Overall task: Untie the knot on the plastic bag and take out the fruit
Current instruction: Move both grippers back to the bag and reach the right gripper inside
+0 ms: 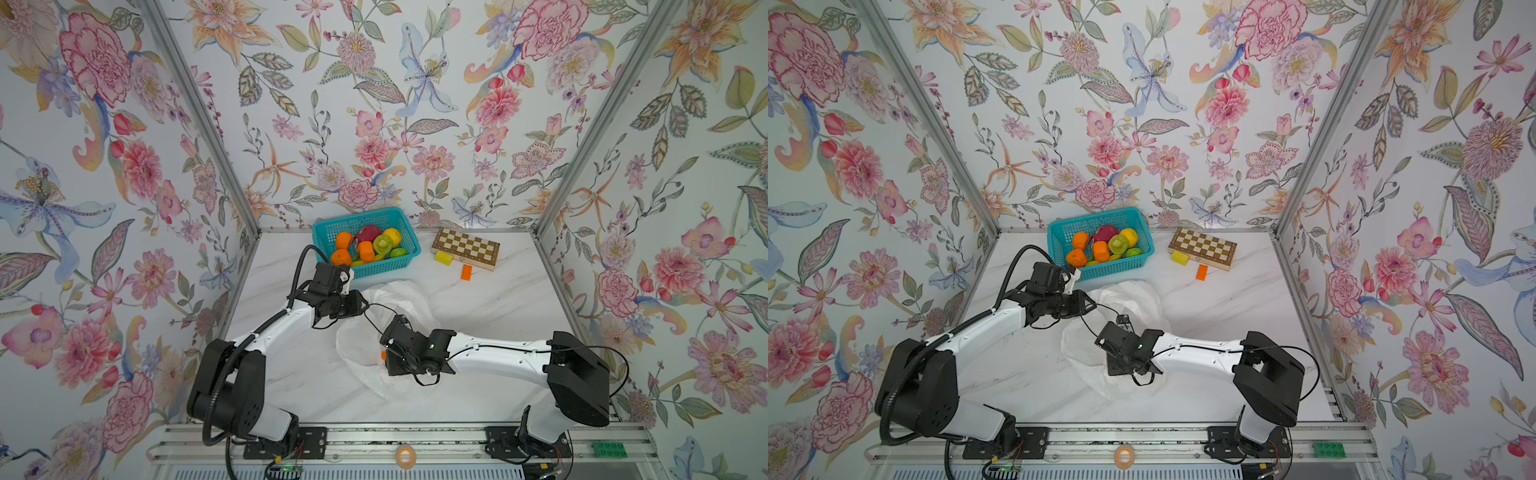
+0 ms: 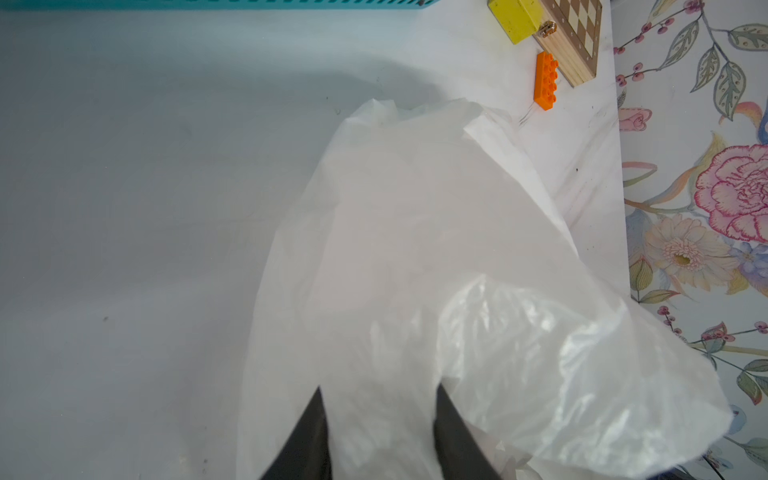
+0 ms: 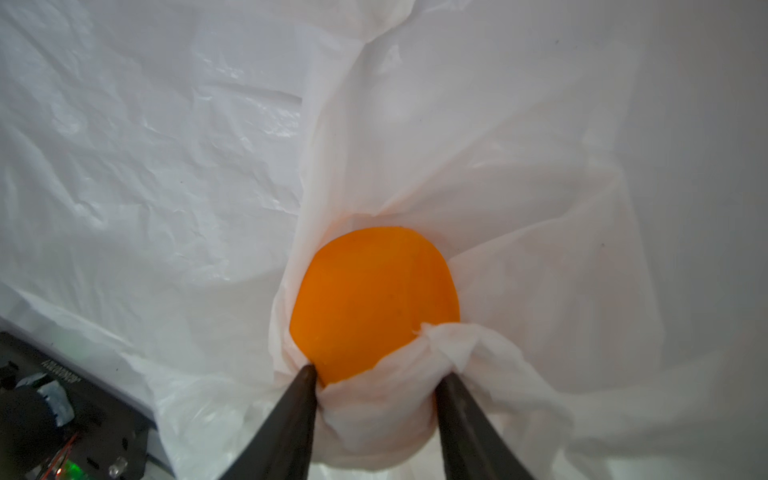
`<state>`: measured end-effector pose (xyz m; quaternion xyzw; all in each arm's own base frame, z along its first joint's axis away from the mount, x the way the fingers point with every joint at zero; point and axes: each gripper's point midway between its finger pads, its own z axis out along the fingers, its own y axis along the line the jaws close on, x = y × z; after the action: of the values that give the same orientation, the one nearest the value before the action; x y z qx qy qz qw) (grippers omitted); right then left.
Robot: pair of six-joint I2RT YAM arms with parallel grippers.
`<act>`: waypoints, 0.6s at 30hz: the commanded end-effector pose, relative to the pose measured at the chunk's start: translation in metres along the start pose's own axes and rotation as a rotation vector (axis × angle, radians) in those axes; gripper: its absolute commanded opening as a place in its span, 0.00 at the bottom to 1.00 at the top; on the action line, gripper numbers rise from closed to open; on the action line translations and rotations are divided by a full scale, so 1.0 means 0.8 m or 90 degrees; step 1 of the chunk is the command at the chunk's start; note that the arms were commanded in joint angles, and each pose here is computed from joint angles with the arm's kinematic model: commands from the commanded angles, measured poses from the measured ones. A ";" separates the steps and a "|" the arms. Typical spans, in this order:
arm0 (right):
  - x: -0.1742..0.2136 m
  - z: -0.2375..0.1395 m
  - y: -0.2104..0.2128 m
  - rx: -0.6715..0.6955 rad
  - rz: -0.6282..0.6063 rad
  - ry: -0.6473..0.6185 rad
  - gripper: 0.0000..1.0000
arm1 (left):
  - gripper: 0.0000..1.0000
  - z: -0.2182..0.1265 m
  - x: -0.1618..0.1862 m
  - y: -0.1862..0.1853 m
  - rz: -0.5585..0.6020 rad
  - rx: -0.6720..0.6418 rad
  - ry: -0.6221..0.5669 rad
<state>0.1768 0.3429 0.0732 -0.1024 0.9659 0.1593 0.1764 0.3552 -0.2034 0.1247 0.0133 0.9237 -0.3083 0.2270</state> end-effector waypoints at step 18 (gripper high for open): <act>-0.027 -0.051 0.101 -0.235 -0.075 -0.052 0.70 | 0.65 -0.015 -0.099 -0.088 0.144 0.056 -0.086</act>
<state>0.1574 0.4094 0.1048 -0.1869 0.9147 0.3126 0.1752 0.4268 -0.2550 0.1991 0.0854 0.8769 -0.3519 0.3162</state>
